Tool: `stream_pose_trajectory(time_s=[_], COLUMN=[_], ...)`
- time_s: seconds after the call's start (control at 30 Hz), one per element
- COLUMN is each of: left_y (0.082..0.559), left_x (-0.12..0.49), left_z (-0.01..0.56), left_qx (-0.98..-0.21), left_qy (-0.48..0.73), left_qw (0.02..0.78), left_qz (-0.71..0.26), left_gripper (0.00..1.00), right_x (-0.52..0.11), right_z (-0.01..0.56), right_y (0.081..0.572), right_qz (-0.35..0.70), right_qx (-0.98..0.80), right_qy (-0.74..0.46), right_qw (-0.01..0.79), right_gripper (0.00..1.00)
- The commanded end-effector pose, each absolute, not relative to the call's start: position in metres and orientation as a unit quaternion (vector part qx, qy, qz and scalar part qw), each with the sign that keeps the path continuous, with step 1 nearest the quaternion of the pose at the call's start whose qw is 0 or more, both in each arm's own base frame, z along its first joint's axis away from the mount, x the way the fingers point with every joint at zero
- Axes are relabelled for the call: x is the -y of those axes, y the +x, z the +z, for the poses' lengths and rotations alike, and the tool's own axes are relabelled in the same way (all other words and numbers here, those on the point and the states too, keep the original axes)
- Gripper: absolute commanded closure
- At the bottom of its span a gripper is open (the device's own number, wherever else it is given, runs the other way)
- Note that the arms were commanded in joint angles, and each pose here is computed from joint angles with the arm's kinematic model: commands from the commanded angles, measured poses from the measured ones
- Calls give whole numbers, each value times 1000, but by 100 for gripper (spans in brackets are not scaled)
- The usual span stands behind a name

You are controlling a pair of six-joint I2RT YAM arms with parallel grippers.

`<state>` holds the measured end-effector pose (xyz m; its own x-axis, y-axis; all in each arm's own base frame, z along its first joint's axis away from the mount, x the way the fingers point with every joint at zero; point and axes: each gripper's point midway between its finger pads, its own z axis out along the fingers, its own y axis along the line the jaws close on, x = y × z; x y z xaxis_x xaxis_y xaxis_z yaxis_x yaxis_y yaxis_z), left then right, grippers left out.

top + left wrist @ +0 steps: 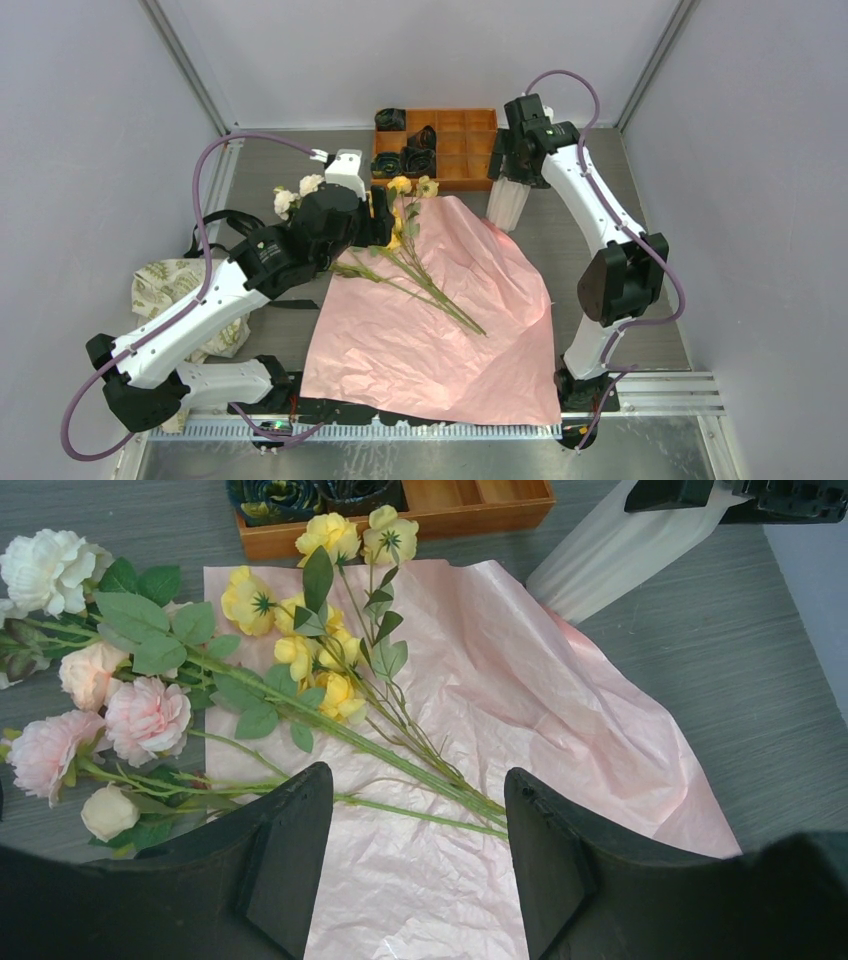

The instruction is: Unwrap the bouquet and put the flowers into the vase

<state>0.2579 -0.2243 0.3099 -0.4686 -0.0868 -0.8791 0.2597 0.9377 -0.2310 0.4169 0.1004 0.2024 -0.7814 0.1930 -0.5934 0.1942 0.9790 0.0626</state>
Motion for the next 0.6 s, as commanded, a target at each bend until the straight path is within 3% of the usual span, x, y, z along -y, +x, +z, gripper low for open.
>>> stream_pose_trajectory(time_s=[0.0,0.1,0.57], left_y=[258,257,256], left_x=[222,220,214], left_z=[327,326,324], left_qx=[-825,-825,-827], left_qy=[36,35,32], left_qw=[531,532,532], left_qz=[-190,-187,-180], left_gripper=[36,36,34], right_x=[-118,-122,-133], right_z=[233,244,254], right_y=[409,409,403], right_qz=[30,30,30], right_qx=[-938,-935,-934], right_qy=[87,82,64], right_qw=[334,345,351], right_gripper=[40,32,23])
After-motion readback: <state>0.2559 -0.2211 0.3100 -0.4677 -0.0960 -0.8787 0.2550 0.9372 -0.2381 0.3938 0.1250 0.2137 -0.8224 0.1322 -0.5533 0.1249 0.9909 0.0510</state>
